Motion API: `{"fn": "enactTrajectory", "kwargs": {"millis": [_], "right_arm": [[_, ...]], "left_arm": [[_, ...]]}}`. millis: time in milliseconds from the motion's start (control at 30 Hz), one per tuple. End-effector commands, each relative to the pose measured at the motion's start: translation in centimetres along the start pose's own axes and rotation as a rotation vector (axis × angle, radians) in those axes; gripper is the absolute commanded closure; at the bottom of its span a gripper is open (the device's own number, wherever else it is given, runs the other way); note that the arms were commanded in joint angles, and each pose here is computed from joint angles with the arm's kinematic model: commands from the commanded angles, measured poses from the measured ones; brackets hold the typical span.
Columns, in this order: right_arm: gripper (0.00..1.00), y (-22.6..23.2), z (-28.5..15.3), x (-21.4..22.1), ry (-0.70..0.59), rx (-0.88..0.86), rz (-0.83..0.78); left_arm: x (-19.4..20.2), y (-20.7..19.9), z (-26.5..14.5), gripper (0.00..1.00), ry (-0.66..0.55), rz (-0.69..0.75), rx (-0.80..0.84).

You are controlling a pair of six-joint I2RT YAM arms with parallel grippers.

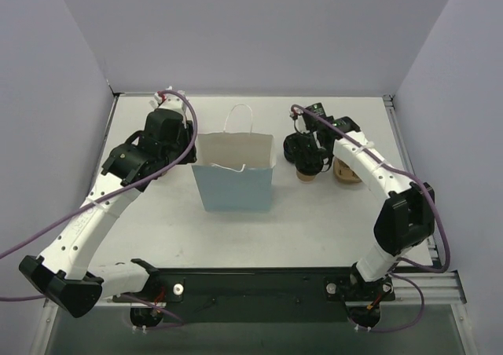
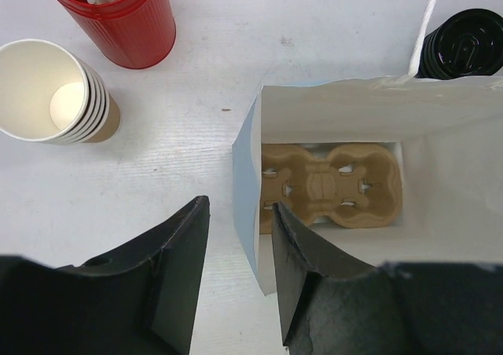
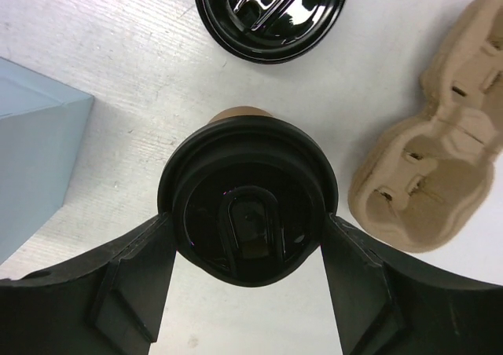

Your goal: Pack the takeout coffee

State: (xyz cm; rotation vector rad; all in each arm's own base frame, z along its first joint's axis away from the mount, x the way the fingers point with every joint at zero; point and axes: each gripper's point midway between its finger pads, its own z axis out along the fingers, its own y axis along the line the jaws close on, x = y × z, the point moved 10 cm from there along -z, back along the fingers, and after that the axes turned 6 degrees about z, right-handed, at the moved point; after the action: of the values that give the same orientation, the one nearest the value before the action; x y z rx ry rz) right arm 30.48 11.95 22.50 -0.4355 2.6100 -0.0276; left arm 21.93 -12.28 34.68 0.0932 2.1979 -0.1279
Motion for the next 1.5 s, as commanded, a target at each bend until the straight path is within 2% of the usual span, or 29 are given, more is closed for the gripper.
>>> {"fn": "enactTrajectory", "kwargs": {"millis": [0,200,400,600,700,733,833,933,967,1067,1167,1300,1467], "right_arm": [[0.53,-1.1,-5.2,-0.9,-0.095,0.046,0.033],[0.55,-2.0,-11.6,-2.3,-0.24,0.062,0.063],[0.56,-2.0,-18.5,-3.1,-0.439,0.039,0.076],[0.56,0.2,-24.8,-3.5,-0.64,-0.028,-0.03],[0.56,1.6,-26.5,-3.5,-0.694,-0.105,-0.083],[0.56,1.8,-27.2,-3.5,-0.718,-0.128,-0.082],[0.56,3.3,-27.5,-3.5,-0.728,-0.23,-0.134],[0.56,5.1,-27.0,-3.6,-0.71,-0.339,-0.2],[0.56,5.7,-26.6,-3.6,-0.698,-0.358,-0.221],[0.57,7.9,-25.7,-4.0,-0.676,-0.383,-0.287],[0.57,9.5,-24.7,-4.5,-0.654,-0.391,-0.343],[0.57,11.1,-23.7,-4.6,-0.631,-0.369,-0.428],[0.58,12.2,-21.2,-3.5,-0.552,-0.344,-0.501]], "left_arm": [[-0.6,0.1,-0.6,0.52,-0.047,-0.026,0.018],[-0.8,-0.3,-0.3,0.55,-0.052,-0.029,0.072],[-0.8,-0.6,0.6,0.55,-0.041,-0.021,0.071],[-1.4,-0.3,1.5,0.55,-0.043,0.009,0.025],[-1.6,-0.2,2.0,0.56,-0.049,0.028,0.011],[-1.7,-0.2,2.1,0.6,-0.052,0.039,0.011],[-1.7,-0.2,2.4,0.65,-0.049,0.059,0.013],[-1.9,-0.3,2.1,0.76,-0.072,0.096,0.043],[-1.9,-0.2,2.0,0.86,-0.077,0.104,0.049],[-1.6,-0.2,1.8,1.0,-0.085,0.112,0.075],[-1.1,-0.4,1.4,1.0,-0.133,0.1,0.137],[-1.5,-0.6,0.3,1.0,-0.29,0.077,0.232],[0.0,-0.5,-0.5,1.0,-0.328,0.058,0.3]]}}
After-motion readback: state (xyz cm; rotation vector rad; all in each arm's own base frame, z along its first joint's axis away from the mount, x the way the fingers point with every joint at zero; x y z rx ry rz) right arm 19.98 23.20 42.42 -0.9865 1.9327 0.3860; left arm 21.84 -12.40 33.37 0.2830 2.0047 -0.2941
